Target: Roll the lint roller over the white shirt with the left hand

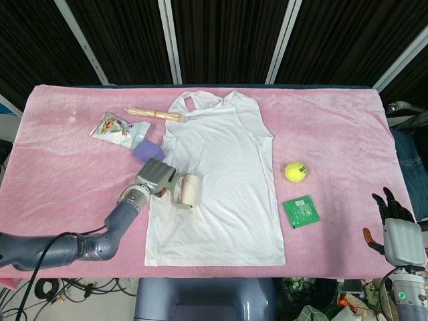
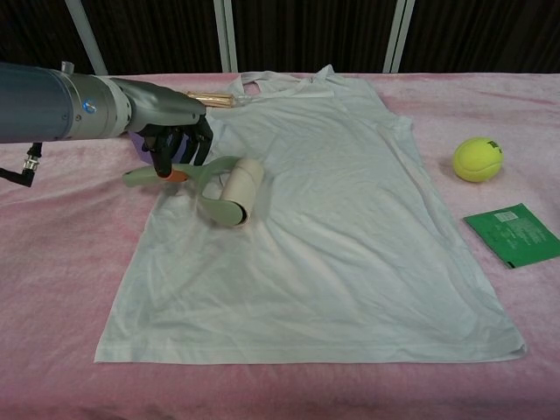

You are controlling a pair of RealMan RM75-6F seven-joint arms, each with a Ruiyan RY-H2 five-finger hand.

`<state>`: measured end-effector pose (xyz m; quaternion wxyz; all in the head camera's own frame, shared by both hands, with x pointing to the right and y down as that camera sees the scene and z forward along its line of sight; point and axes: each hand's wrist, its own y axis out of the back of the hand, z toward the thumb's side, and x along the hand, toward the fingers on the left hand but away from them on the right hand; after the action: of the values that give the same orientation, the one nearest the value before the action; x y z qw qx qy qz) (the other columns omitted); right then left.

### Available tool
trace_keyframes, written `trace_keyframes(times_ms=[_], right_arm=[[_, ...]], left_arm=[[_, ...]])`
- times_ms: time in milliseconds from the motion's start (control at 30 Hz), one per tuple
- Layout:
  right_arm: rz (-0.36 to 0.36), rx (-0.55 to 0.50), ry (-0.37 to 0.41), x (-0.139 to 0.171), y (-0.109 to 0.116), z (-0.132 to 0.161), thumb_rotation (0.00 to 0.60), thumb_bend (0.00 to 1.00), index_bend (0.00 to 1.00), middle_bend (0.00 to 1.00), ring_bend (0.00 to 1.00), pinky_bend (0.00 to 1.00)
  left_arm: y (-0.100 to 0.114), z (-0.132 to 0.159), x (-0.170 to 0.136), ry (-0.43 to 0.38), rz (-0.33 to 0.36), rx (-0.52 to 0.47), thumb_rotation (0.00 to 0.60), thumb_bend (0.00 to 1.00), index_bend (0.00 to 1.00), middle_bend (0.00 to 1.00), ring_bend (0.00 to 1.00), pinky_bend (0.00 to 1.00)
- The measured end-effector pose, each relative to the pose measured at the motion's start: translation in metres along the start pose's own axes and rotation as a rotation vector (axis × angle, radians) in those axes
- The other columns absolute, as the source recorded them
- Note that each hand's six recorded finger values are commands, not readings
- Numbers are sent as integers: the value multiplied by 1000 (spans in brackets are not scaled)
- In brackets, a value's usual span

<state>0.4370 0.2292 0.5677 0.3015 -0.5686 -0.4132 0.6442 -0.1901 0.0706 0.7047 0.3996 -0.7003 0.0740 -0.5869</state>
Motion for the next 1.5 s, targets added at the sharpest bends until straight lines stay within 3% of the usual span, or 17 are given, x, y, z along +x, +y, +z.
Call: trace_keyframes(times_ms=[300, 600, 1200, 1500], right_arm=[[0, 0, 2, 0, 0, 0, 600, 263, 162, 15, 154, 209], [0, -1, 4, 0, 0, 1, 600, 262, 163, 15, 154, 209], [4, -2, 3, 0, -1, 0, 600, 264, 166, 15, 153, 209], [8, -1, 5, 0, -2, 1, 600, 263, 167, 15, 153, 209]], left_arm=[[-3, 2, 6, 33, -9, 48, 600, 559, 602, 600, 437, 608], [8, 19, 16, 23, 0, 25, 600, 559, 604, 601, 438, 607], [27, 79, 49, -34, 21, -5, 600, 559, 609, 606, 439, 610], [38, 98, 58, -35, 35, 70, 600, 559, 608, 604, 438, 610]])
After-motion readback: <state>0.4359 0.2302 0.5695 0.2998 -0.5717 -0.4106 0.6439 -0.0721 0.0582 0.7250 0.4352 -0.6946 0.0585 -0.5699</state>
